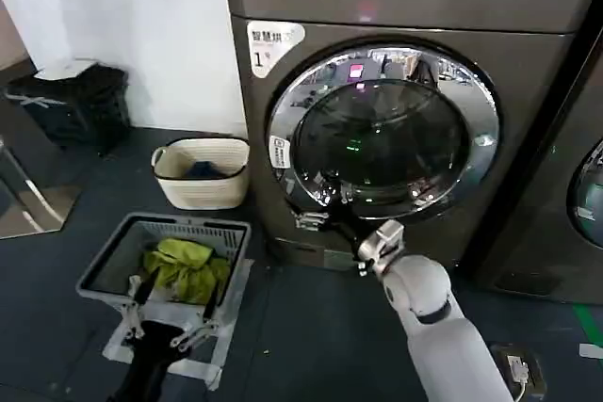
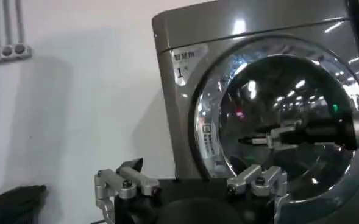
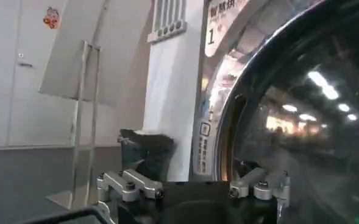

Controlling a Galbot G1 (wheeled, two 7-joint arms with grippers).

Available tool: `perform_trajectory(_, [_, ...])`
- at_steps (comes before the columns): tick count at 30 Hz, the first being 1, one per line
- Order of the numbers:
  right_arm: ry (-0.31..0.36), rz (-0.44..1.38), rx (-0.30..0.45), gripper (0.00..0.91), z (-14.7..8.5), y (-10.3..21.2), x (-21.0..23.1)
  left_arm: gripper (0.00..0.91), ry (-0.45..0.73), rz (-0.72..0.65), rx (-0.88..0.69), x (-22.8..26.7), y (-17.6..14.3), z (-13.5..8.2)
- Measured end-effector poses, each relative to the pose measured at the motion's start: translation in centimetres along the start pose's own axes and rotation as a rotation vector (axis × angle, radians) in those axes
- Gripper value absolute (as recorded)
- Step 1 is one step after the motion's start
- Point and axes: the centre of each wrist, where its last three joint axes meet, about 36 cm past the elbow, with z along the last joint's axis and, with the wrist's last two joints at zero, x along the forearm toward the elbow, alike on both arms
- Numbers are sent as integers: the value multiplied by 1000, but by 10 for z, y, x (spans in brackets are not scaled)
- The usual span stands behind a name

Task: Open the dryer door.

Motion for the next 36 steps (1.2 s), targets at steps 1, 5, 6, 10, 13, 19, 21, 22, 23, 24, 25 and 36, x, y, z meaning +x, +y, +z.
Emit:
perform_trajectory(1, [-1, 3, 0, 907, 0, -1, -2, 907, 0, 0, 0, 0, 0, 0])
perform_trajectory(5, [4, 8, 2, 907, 1, -5, -10, 907, 0, 0, 2, 0, 0, 0])
perform_trajectory(6, [3, 9, 4, 907, 1, -6, -12, 907, 1, 1, 2, 0, 0, 1])
perform_trajectory(10, [8, 9, 15, 907, 1, -10, -23, 907, 3, 1, 4, 0, -1, 1])
perform_trajectory(13, [11, 4, 25, 907, 1, -11, -31, 907, 2, 6, 4, 1, -1, 1])
perform_trajectory(19, [18, -5, 32, 907, 2, -13, -48, 907, 16, 12, 3, 4, -1, 5])
perform_trajectory(21, [22, -7, 34, 907, 2, -13, -53, 907, 16, 12, 2, 4, -1, 5])
perform_trajectory(22, [24, -7, 34, 907, 3, -14, -55, 907, 16, 12, 2, 4, -1, 5])
perform_trajectory(23, [25, -8, 34, 907, 3, -14, -56, 907, 18, 13, 1, 4, -2, 5])
perform_trajectory(24, [27, -9, 34, 907, 3, -15, -58, 907, 18, 13, 0, 4, -2, 6])
perform_trajectory(25, [29, -9, 33, 907, 4, -16, -59, 907, 20, 14, -1, 4, -2, 7])
perform_trajectory(36, [54, -66, 37, 907, 12, -23, -71, 907, 19, 11, -1, 4, -2, 7])
